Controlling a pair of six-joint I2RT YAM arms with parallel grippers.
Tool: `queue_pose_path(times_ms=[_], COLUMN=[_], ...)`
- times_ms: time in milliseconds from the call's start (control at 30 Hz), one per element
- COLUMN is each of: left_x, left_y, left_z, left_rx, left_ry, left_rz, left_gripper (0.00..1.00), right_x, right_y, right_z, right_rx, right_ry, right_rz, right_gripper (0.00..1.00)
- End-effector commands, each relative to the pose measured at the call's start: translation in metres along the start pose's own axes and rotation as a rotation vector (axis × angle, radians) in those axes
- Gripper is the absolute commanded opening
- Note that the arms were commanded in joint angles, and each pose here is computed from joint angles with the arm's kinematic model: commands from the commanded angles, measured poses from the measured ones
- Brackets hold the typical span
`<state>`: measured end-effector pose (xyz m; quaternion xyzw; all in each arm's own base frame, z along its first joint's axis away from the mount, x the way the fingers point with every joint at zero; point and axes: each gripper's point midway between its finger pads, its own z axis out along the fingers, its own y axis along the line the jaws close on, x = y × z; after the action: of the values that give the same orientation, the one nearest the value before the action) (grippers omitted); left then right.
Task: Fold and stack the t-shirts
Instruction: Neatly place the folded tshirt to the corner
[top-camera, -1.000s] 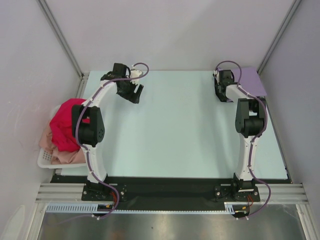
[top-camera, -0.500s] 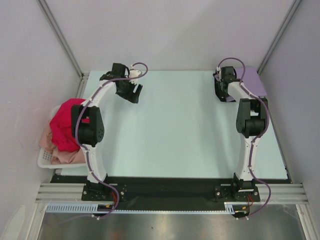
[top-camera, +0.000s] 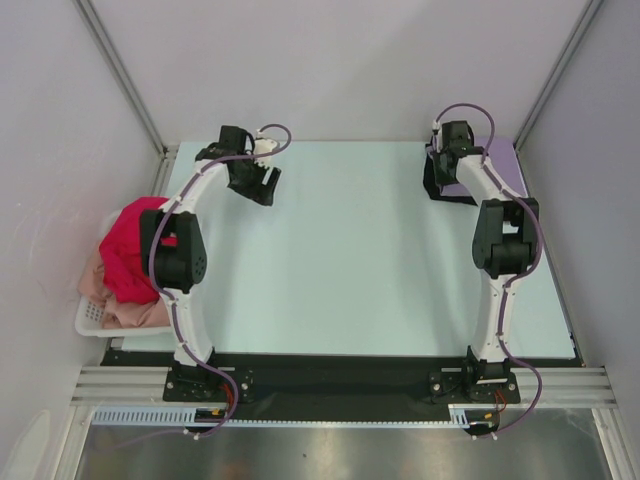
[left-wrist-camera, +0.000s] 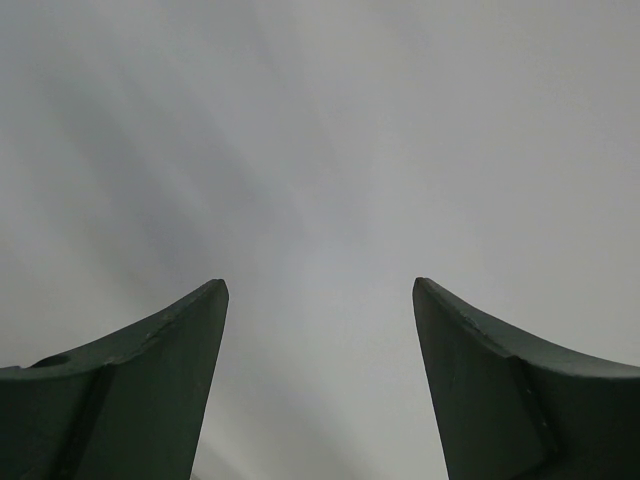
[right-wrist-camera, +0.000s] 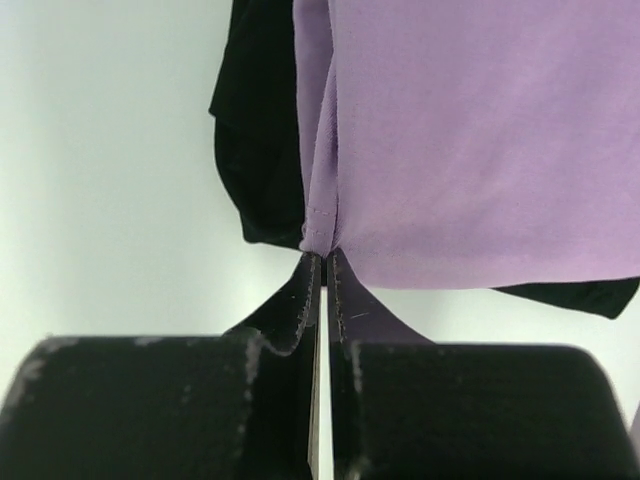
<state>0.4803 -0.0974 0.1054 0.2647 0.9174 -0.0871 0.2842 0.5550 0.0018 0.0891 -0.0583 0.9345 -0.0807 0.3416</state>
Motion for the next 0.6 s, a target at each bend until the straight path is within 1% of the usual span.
queue_pose_path(times_ms=[0,33,67,100,133,233,267,333,433,467,500,533,567], left_x=[-0.023,-0.022,-0.022,-0.022,-0.021,-0.02,-0.02,-0.019,-0.02,-0.02,-0.021,-0.024,-0.025], left_y=[0.004,0.005,0.005,0.006,0.007,0.009,0.009,0.009,0.01,0.009,0.01,0.01,0.009], left_z=[-0.029,-0.029,-0.029,-0.029,-0.029,-0.029,-0.029,-0.029,-0.034,-0.036,-0.04,-0.047,-0.051], left_rx=[-0.007,-0.007,-0.007,-0.006,-0.007,-0.01,-0.011,-0.01,-0.017,-0.018,-0.021,-0.028,-0.029], left_ry=[-0.08,-0.079,-0.081,-0.08,-0.077,-0.077,-0.077,-0.074,-0.078,-0.081,-0.085,-0.096,-0.099], left_rz=[0.021,0.017,0.016,0.015,0.014,0.007,0.005,0.004,0.004,0.005,0.006,0.008,0.011], left_gripper=[0.8,0.8,0.8,0.8,0.8,0.8,0.8,0.8,0.8,0.8,0.8,0.8,0.8], right_x=[-0.02,-0.007,-0.002,0.003,0.01,0.014,0.012,0.008,-0.003,-0.005,-0.014,-0.013,-0.018], right_y=[0.02,0.025,0.028,0.032,0.042,0.052,0.053,0.058,0.055,0.055,0.054,0.054,0.057], right_z=[-0.02,-0.01,-0.005,-0.001,0.005,0.009,0.009,0.007,-0.006,-0.011,-0.024,-0.03,-0.04], right_rx=[-0.062,-0.057,-0.055,-0.061,-0.075,-0.114,-0.125,-0.163,-0.173,-0.176,-0.179,-0.18,-0.21], right_ry=[-0.043,-0.001,0.016,0.031,0.052,0.062,0.055,0.039,0.017,0.014,-0.011,-0.013,-0.035], right_rz=[0.02,0.004,-0.009,-0.037,-0.06,-0.078,-0.072,-0.062,-0.051,-0.047,-0.043,-0.035,-0.027], right_gripper=[0.0,0.02,0.12,0.18,0.3,0.39,0.45,0.52,0.55,0.59,0.61,0.67,0.69])
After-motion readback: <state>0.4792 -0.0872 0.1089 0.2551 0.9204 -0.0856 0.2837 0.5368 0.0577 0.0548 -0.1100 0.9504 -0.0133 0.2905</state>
